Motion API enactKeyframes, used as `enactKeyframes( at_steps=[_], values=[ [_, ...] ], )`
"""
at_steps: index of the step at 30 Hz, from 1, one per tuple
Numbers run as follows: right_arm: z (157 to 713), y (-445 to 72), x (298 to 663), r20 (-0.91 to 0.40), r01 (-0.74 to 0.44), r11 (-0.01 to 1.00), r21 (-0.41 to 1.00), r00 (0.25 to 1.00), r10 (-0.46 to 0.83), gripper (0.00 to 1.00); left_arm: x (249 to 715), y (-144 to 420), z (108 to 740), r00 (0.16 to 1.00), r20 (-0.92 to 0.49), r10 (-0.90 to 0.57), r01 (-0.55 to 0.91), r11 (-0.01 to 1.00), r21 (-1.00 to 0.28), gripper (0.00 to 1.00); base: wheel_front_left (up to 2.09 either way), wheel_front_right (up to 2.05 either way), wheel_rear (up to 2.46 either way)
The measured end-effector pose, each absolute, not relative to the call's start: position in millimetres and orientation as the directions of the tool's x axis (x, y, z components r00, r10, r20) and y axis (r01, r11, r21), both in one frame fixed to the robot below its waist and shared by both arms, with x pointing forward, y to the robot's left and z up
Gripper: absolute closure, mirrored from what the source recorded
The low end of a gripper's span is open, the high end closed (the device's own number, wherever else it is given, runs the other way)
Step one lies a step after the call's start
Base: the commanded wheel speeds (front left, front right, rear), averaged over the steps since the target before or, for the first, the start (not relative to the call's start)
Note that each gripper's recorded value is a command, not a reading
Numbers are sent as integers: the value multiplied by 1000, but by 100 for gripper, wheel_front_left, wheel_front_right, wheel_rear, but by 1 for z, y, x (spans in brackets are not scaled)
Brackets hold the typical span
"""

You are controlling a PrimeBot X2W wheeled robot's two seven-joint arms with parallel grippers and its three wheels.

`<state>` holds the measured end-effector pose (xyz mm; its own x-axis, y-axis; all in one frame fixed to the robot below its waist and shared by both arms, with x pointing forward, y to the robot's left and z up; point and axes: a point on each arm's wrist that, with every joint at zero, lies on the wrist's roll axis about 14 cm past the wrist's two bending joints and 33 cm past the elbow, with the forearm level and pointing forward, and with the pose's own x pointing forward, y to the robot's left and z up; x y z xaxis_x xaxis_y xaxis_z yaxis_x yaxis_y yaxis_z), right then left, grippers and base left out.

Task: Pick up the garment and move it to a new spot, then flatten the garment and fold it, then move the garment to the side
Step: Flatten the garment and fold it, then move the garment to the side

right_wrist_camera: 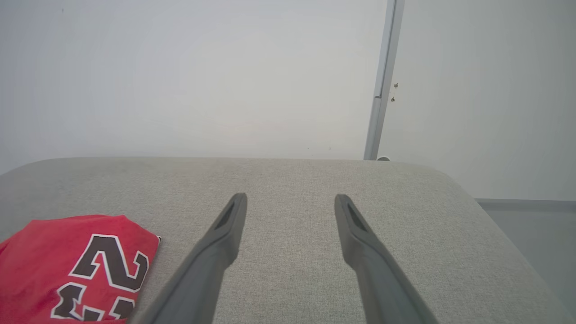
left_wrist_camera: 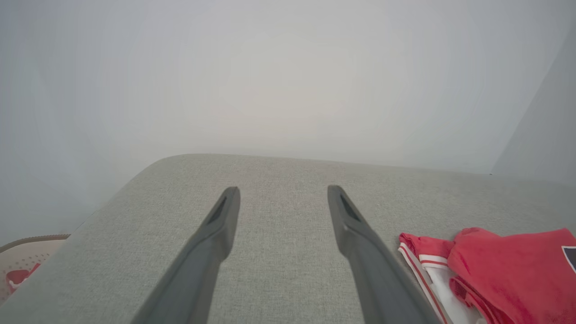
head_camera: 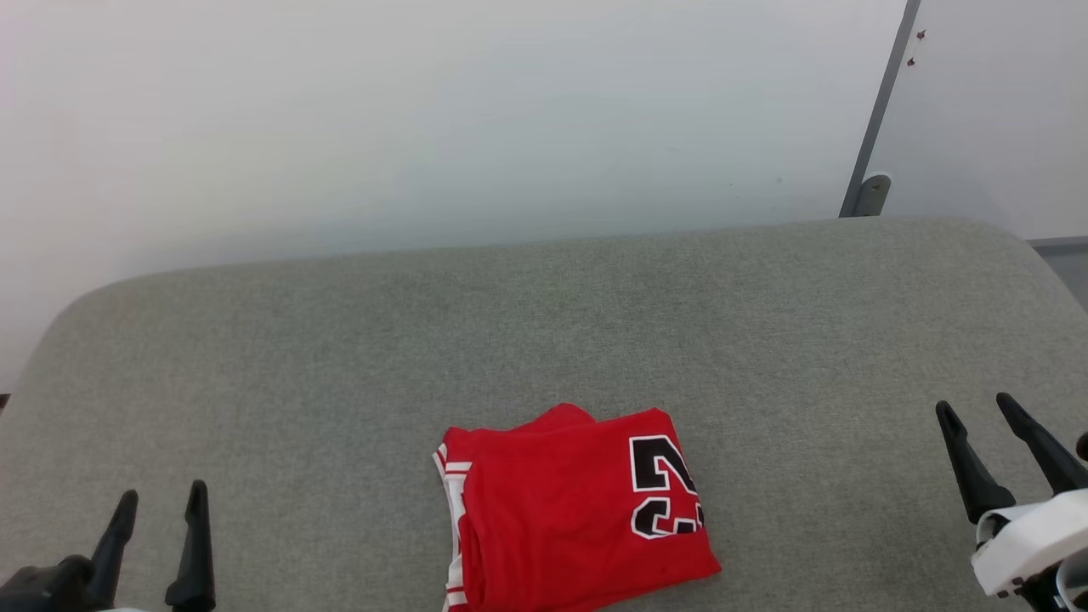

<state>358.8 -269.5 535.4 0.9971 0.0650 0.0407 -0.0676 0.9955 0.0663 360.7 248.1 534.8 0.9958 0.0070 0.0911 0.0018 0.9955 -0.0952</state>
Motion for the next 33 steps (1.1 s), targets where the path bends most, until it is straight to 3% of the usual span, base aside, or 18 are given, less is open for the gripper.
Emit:
enactKeyframes(
  at_steps=[33],
  values=[
    [539,-257,350,43,-65,996,58,997,62,0,350,255,533,994,103,24,-14,995,-97,0,0,0,0]
  ],
)
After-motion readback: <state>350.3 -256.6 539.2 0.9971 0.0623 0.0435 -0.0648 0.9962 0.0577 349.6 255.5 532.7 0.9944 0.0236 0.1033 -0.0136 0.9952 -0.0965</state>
